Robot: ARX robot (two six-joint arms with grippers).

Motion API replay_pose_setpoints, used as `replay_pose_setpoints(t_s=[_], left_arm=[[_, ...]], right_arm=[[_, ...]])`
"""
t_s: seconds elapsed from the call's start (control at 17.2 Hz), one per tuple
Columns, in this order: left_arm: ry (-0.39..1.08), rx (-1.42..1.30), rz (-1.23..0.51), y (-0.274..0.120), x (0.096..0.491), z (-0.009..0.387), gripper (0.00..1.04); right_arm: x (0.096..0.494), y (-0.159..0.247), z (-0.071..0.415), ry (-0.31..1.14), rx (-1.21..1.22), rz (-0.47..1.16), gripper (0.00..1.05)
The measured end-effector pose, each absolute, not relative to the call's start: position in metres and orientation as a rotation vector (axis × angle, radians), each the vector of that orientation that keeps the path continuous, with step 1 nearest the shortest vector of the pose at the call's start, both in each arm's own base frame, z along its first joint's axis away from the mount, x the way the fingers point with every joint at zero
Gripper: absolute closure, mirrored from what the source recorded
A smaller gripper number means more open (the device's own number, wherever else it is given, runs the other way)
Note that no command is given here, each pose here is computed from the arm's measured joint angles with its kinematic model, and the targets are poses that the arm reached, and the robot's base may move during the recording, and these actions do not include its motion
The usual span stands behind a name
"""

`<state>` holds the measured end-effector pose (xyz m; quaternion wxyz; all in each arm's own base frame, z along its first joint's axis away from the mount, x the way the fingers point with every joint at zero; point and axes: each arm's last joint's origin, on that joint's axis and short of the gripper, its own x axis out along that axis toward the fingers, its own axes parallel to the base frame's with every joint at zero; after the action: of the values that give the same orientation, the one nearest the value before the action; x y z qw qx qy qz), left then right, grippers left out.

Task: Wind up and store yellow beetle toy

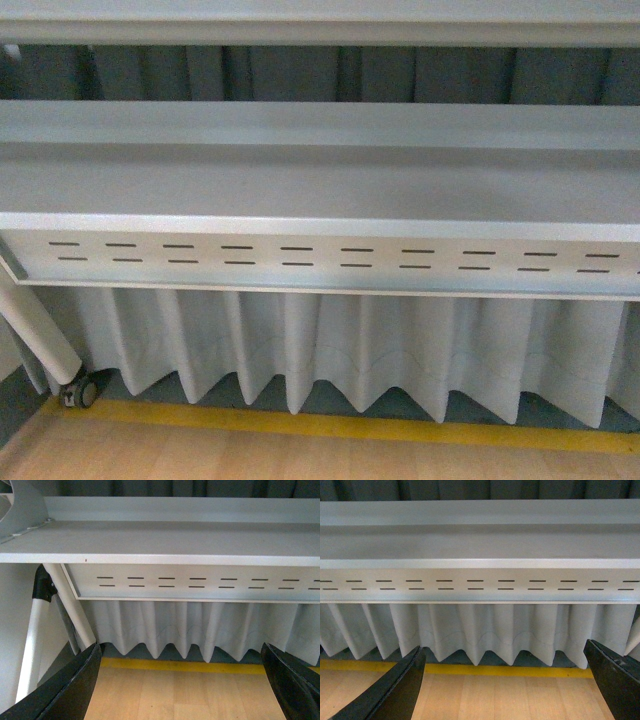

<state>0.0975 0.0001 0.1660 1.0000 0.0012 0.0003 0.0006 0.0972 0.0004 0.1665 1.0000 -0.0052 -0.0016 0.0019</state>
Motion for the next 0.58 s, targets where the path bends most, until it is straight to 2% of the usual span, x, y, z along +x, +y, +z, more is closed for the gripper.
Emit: replay_pose_setpoints(t_s=[0.58], left_arm=[[0.001,0.002,0.001,0.0001,0.0975,0.1660,0.07]], right_arm=[[0.0972,0.0004,0.1665,-0.003,-0.010,0.004,0.07]])
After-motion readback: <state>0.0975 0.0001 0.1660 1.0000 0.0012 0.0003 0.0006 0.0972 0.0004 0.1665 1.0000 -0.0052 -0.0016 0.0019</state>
